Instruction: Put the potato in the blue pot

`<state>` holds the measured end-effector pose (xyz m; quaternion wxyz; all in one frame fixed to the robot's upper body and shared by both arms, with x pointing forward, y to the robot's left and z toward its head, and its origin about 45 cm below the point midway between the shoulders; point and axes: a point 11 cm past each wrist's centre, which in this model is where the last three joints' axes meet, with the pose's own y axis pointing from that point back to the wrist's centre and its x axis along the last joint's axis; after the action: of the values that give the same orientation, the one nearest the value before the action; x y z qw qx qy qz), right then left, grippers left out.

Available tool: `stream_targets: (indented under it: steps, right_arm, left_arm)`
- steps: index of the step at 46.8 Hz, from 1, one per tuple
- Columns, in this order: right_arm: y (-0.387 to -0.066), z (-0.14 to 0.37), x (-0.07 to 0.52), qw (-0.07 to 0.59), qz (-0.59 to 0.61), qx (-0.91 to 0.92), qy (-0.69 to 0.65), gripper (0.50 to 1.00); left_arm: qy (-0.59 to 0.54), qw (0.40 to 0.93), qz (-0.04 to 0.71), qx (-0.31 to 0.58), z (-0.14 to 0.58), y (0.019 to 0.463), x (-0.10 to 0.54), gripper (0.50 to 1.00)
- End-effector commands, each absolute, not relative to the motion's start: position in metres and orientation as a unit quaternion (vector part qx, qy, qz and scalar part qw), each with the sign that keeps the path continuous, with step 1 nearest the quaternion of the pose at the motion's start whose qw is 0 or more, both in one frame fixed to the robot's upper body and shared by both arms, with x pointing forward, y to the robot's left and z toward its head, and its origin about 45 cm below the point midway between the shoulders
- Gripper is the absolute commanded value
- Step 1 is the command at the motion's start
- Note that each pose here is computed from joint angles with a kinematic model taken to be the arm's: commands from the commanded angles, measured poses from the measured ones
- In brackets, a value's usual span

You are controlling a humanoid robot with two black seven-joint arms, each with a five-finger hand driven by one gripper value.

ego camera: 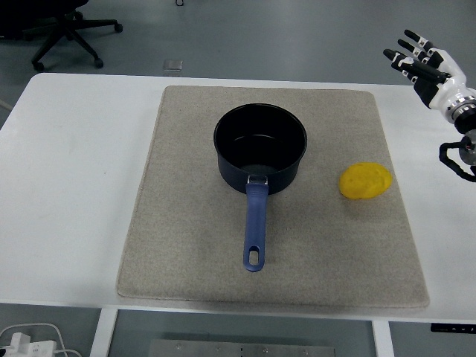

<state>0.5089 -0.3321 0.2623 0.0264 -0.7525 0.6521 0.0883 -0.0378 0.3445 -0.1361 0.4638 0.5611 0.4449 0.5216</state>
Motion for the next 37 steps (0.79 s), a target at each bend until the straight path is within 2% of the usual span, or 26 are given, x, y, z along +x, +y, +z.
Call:
stream_targets:
  steps: [1,11,21,32,37]
  right_arm:
    - [-0.333,0.266,0.503,0.011,0.077,-0.771,0.632,0.926]
    - [-0.350,0.290,0.480,-0.022,0.035,-0.811,0.584,0.926]
    - [-0.358,0.286,0.446,-0.068,0.010,-0.842,0.535,0.926]
    - [-0.352,0.271,0.414,-0.085,0.006,-0.863,0.499,0.926]
    - [-0.340,0.261,0.400,-0.094,0.000,-0.876,0.474,0.926]
  left_arm:
    - [0.445,0.464,0.522,0.561,-0.136,0.345,-0.038,0.996]
    - [0.445,0.464,0.521,0.561,-0.136,0.345,-0.038,0.996]
    - [0.445,0.464,0.522,0.561,-0.136,0.345,-0.038,0.996]
    - [0.445,0.463,0.521,0.562,-0.136,0.345,-0.038,0.996]
    - [0.445,0.464,0.521,0.561,-0.136,0.345,-0.038,0.996]
